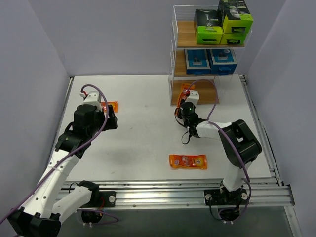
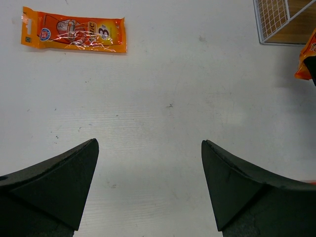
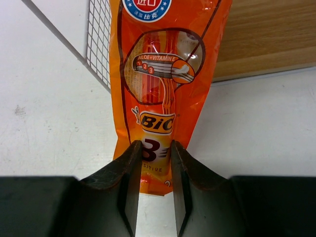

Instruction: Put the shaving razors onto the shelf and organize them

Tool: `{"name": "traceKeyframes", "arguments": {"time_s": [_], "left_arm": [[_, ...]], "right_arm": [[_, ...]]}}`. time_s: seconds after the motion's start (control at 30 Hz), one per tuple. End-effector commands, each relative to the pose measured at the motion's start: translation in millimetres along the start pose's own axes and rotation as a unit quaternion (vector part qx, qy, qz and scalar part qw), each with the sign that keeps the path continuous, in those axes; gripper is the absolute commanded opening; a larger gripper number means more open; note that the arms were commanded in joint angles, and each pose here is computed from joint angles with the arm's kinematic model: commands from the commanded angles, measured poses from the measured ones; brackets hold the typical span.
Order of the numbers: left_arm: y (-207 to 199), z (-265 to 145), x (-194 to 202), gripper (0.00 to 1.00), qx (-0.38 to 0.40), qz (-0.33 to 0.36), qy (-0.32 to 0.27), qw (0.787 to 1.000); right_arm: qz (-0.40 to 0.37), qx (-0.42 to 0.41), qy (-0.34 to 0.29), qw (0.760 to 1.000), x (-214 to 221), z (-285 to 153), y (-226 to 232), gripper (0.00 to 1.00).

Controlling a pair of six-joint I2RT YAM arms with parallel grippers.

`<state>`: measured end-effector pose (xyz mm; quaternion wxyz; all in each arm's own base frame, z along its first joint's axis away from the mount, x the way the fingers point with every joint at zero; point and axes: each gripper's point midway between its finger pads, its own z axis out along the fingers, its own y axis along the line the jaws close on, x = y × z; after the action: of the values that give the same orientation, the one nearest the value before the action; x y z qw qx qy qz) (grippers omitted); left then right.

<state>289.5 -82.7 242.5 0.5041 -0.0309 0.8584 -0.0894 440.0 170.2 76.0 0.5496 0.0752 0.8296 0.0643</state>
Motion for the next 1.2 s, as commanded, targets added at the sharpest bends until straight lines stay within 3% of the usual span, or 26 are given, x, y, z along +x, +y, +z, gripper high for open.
{"name": "traceKeyframes", "arguments": {"time_s": [0.0, 0.1, 0.27, 0.43, 0.57, 0.87, 0.97, 1.07, 1.17], "left_arm": [[-8, 1, -10, 0.94, 0.018, -0.003, -0.015, 1.000], [-10, 2, -9, 0.94, 0.024, -0.002, -0.012, 1.000], [-10, 2, -8, 0.94, 0.024, 0.000, -0.010, 1.000], [-11, 0, -9, 0.94, 0.027, -0.001, -0.013, 1.000], [-10, 0, -10, 0.94, 0.025, 0.000, -0.014, 1.000], [-10, -1, -9, 0.94, 0.025, 0.000, -0.014, 1.000], [-11, 0, -9, 0.94, 0.028, 0.000, -0.013, 1.000], [-12, 0, -7, 0.94, 0.029, 0.000, -0.011, 1.000], [-14, 1, -6, 0.94, 0.033, 0.001, -0.008, 0.999]], "right_arm": [[-0.003, 0.014, -0.055, 0.998, -41, 13, 3, 0.26], [-0.003, 0.029, -0.061, 0.998, -50, 18, 0, 0.50], [0.002, 0.045, -0.068, 0.997, -58, 11, -8, 0.60], [0.016, 0.049, -0.071, 0.996, -62, -10, -17, 0.60], [0.042, 0.048, -0.084, 0.994, -73, -41, -26, 0.54], [0.122, 0.058, -0.026, 0.991, -21, -73, -46, 0.28], [0.145, 0.043, 0.009, 0.988, 3, -70, -40, 0.29], [0.164, 0.030, 0.043, 0.985, 23, -64, -31, 0.42], [0.183, 0.022, 0.068, 0.980, 39, -56, -24, 0.43]]}}
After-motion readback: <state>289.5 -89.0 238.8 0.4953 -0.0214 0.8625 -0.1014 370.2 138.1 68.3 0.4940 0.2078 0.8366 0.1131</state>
